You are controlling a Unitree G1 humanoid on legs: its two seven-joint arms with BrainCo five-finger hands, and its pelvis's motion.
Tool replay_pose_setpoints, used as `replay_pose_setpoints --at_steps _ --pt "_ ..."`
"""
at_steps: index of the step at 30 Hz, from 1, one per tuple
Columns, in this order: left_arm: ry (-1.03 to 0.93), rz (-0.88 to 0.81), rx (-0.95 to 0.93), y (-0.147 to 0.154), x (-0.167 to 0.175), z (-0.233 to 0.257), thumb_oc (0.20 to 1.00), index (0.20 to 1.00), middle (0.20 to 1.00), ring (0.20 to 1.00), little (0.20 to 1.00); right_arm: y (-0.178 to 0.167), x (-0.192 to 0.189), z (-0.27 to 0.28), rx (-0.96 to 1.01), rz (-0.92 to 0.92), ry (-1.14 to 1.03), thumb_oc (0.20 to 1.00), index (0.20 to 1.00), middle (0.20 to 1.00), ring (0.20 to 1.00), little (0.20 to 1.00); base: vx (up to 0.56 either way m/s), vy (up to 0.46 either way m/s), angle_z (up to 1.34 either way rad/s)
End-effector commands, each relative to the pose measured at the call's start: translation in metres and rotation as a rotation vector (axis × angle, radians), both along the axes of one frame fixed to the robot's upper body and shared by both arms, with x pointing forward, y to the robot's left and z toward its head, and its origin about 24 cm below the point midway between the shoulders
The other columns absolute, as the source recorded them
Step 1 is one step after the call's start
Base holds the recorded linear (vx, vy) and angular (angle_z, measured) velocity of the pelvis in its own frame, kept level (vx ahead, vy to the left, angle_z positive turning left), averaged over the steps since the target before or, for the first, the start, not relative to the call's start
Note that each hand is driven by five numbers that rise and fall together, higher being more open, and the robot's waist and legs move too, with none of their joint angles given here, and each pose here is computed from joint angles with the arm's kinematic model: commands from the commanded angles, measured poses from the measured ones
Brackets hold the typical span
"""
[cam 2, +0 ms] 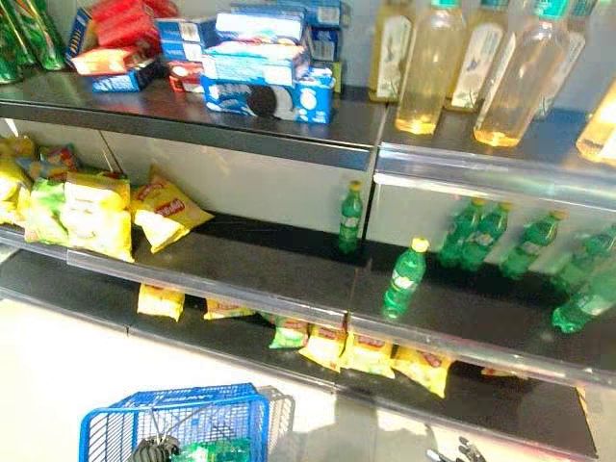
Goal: Pick up the snacks into the basket
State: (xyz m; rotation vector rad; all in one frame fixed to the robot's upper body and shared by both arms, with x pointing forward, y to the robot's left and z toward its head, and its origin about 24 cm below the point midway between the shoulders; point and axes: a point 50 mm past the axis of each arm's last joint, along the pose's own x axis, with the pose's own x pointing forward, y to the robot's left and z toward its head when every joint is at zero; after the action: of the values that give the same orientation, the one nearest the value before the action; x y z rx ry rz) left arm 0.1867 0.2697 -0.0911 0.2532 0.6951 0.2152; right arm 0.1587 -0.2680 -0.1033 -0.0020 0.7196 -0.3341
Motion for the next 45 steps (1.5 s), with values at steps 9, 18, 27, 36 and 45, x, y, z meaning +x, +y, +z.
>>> replay_pose_setpoints --at_steps 9,18,27,36,45 --pt "-0.06 -0.075 0.044 0.002 -0.007 0.01 0.2 0.2 0.2 0.2 0.2 0.018 -0.006 -0.01 0.082 0.036 0.007 1.0 1.0 1.0 1.0 1.0 0.08 0.343 -0.22" --pt "-0.12 -0.032 -0.012 -0.003 -0.005 0.015 0.2 0.2 0.2 0.2 0.2 -0.001 0.002 0.007 -0.013 0.075 -0.04 1.0 1.0 1.0 1.0 1.0 0.0 0.028 0.25" --pt "-0.1 0.004 0.028 0.005 -0.009 0.013 0.2 0.2 0.2 0.2 0.2 0.0 0.017 0.016 -0.034 0.097 -0.085 1.0 1.0 1.0 1.0 1.0 0.12 0.176 -0.11" --pt "-0.169 -0.118 0.065 0.001 0.013 0.031 0.2 0.2 0.2 0.2 0.2 -0.004 0.033 0.029 -0.042 0.069 -0.157 1.0 1.0 1.0 1.0 1.0 0.11 0.448 -0.16" --pt "-0.163 -0.119 0.104 0.011 0.009 0.034 0.2 0.2 0.2 0.2 0.2 0.016 0.052 0.032 -0.012 0.131 -0.188 1.0 1.0 1.0 1.0 1.0 0.06 0.307 -0.5"
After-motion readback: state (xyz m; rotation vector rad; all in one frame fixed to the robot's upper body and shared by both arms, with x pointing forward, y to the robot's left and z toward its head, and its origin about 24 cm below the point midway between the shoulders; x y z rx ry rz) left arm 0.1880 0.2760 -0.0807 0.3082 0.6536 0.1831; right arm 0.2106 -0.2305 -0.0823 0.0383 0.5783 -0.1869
